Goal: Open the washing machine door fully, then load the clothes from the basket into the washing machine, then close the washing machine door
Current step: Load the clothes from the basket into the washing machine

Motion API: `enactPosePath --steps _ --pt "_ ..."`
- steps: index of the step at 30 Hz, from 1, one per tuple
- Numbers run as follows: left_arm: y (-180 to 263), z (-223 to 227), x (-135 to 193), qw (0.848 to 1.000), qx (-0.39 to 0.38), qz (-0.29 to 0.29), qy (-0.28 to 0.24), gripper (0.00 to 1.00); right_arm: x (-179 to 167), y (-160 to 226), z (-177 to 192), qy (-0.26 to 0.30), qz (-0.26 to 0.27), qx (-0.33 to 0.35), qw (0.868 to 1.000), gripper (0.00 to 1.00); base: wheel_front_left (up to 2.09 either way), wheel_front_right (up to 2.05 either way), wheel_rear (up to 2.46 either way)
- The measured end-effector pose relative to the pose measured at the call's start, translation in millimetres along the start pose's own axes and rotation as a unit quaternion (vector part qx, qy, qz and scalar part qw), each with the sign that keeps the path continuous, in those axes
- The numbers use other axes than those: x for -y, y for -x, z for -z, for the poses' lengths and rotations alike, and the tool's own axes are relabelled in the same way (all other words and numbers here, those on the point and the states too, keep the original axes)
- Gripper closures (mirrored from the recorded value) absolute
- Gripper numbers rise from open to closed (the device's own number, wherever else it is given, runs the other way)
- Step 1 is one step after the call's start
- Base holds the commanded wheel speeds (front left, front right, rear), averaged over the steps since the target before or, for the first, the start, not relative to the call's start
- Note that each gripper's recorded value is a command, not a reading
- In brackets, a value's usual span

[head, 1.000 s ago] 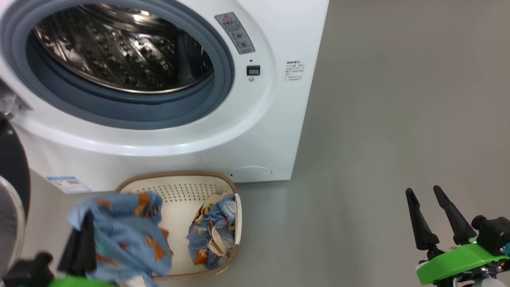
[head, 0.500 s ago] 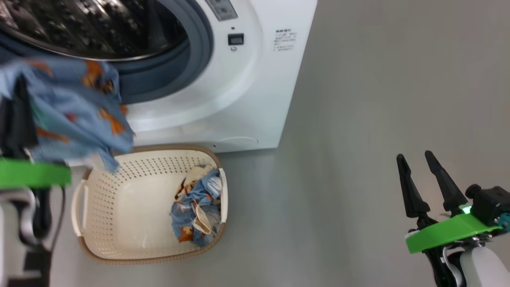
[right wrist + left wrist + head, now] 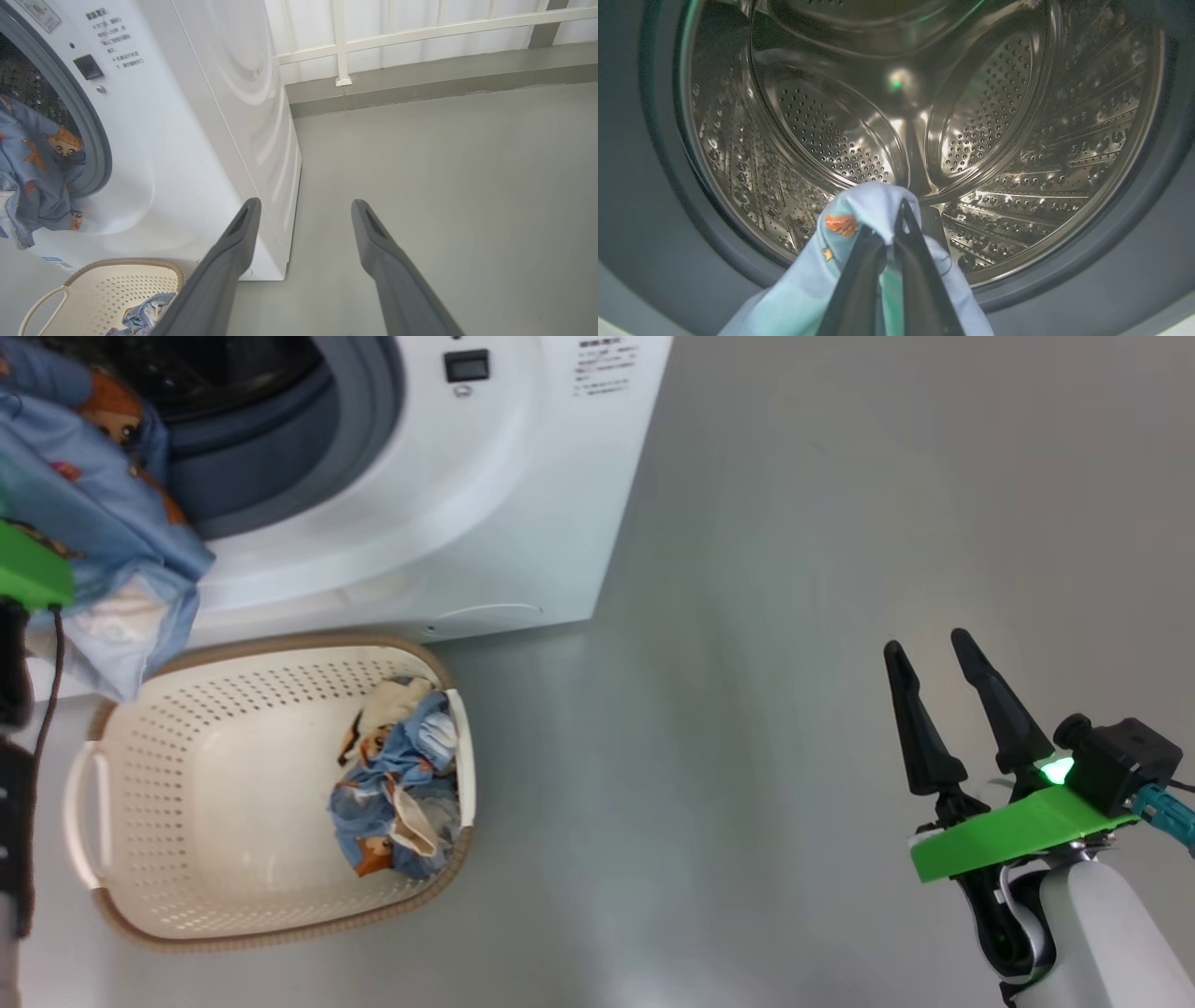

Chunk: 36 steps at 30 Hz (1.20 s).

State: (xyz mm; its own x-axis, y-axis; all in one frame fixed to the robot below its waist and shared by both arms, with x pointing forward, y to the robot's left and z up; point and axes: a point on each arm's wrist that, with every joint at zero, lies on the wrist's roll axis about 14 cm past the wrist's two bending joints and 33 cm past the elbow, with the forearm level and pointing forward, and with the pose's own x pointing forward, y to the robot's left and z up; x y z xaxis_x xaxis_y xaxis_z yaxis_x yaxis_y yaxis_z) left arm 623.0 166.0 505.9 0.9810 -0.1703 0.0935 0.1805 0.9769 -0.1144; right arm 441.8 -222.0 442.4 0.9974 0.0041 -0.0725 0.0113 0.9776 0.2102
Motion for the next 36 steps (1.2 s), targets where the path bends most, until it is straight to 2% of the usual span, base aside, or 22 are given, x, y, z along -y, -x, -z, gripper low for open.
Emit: enactPosePath --steps 6,14,18,22,23,30,31,32,33,34,35,36 --pt "-23 42 5 0.998 -0.063 -0.001 0.031 1.00 5 -1 6 0.000 0.008 -0.008 1.000 0.00 0.00 0.00 0.00" --pt "-53 68 10 0.994 -0.105 0.018 0.003 1.00 13 -2 10 0.003 0.022 -0.014 1.000 0.00 0.00 0.00 0.00" --pt "-78 48 21 0.997 -0.068 0.030 0.009 1.00 19 2 14 0.005 0.032 -0.020 0.999 0.00 0.00 0.00 0.00" --pt "-109 -33 29 0.997 0.058 0.049 -0.005 1.00 21 2 19 0.004 0.038 -0.026 0.999 0.00 0.00 0.00 0.00" --pt "-110 -41 27 0.996 0.072 0.045 -0.008 1.00 21 2 20 0.003 0.038 -0.027 0.999 0.00 0.00 0.00 0.00" --pt "-96 -36 25 0.996 0.087 0.029 -0.003 0.99 17 -3 16 0.002 0.032 -0.021 0.999 0.00 0.00 0.00 0.00" --pt "-93 -29 25 0.996 0.080 0.028 -0.004 0.82 16 -3 16 0.002 0.030 -0.021 0.999 0.00 0.00 0.00 0.00" --pt "-90 -20 23 0.997 0.069 0.024 0.003 0.73 15 -3 16 0.002 0.029 -0.020 0.999 0.00 0.00 0.00 0.00" --pt "-87 -12 23 0.998 0.057 0.022 0.006 0.73 14 -4 16 0.001 0.026 -0.020 0.999 0.00 0.00 0.00 0.00" --pt "-83 -6 23 0.999 0.048 0.021 0.007 0.66 13 -4 15 0.001 0.025 -0.019 1.000 0.00 0.00 0.00 0.00" --pt "-82 -1 21 0.999 0.041 0.017 0.010 0.52 12 -4 14 0.000 0.024 -0.018 1.000 0.00 0.00 0.00 0.00" --pt "-81 1 21 0.999 0.036 0.015 0.011 0.01 11 -4 14 0.000 0.023 -0.017 1.000 0.00 0.00 0.00 0.00"
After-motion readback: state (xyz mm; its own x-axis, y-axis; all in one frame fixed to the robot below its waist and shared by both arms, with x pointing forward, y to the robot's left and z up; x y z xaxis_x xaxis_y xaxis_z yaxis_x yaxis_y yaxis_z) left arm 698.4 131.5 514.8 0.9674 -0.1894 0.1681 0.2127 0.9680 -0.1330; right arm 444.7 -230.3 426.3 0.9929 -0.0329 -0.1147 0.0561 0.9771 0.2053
